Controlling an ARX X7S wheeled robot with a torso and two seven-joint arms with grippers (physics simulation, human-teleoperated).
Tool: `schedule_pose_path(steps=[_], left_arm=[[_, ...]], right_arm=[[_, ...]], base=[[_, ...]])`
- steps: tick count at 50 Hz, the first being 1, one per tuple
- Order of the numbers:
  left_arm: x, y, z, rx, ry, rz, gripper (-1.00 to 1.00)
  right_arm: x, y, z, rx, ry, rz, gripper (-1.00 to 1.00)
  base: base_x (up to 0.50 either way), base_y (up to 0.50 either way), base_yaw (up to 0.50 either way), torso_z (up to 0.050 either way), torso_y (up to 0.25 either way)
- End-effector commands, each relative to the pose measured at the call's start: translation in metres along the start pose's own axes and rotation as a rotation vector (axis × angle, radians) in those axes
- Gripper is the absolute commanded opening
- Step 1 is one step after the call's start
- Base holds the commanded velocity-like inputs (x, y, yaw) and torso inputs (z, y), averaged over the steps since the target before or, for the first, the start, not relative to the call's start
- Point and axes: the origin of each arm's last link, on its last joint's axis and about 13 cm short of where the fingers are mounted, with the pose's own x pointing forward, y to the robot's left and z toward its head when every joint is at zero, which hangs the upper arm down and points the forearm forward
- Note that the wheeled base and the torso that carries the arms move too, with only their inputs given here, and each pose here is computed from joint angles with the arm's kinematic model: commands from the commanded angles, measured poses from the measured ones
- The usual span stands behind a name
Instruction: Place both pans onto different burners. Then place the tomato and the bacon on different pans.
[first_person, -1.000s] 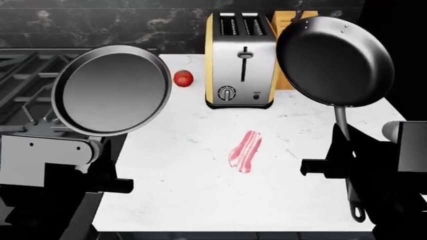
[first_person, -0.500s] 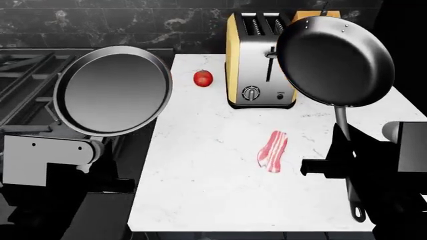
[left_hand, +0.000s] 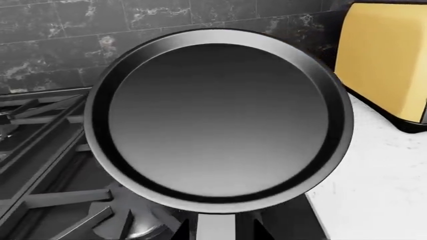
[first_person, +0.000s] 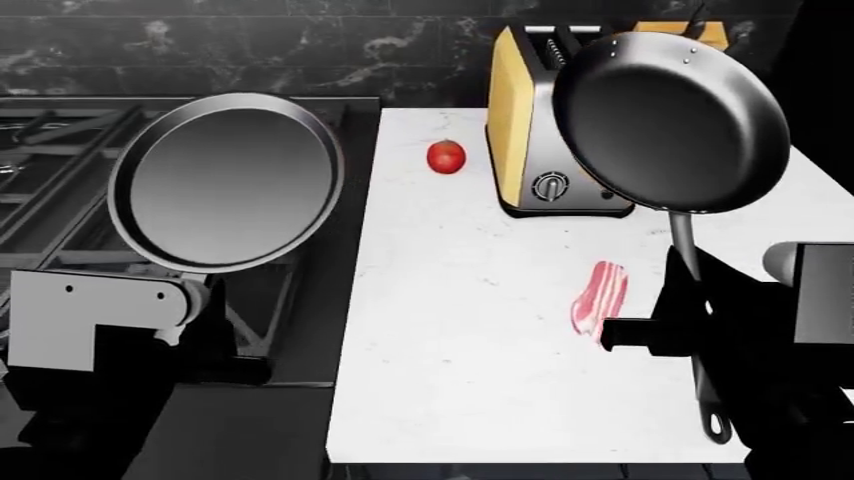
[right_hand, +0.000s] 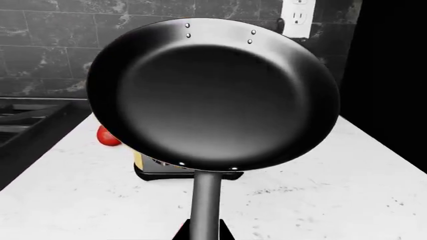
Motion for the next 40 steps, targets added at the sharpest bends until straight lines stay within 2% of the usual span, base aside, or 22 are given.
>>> schedule_pose_path(steps=[1,40], left_arm=[[0.0035,0.0068,0.0107,-0.004,-0.093,0.068,-1.0],[0.0055,0.0077,0.0136,0.001,-0.108,0.069,-1.0]], right_arm=[[0.003,-0.0031,0.0074,-0.004,-0.066,-0.044,-1.0],[0.0063,-0.001,0.0037,-0.005,-0.059,-0.035,-1.0]], base=[[0.0,0.19,0.0,0.0,0.011],[0.0,0.25,0.0,0.001,0.004]])
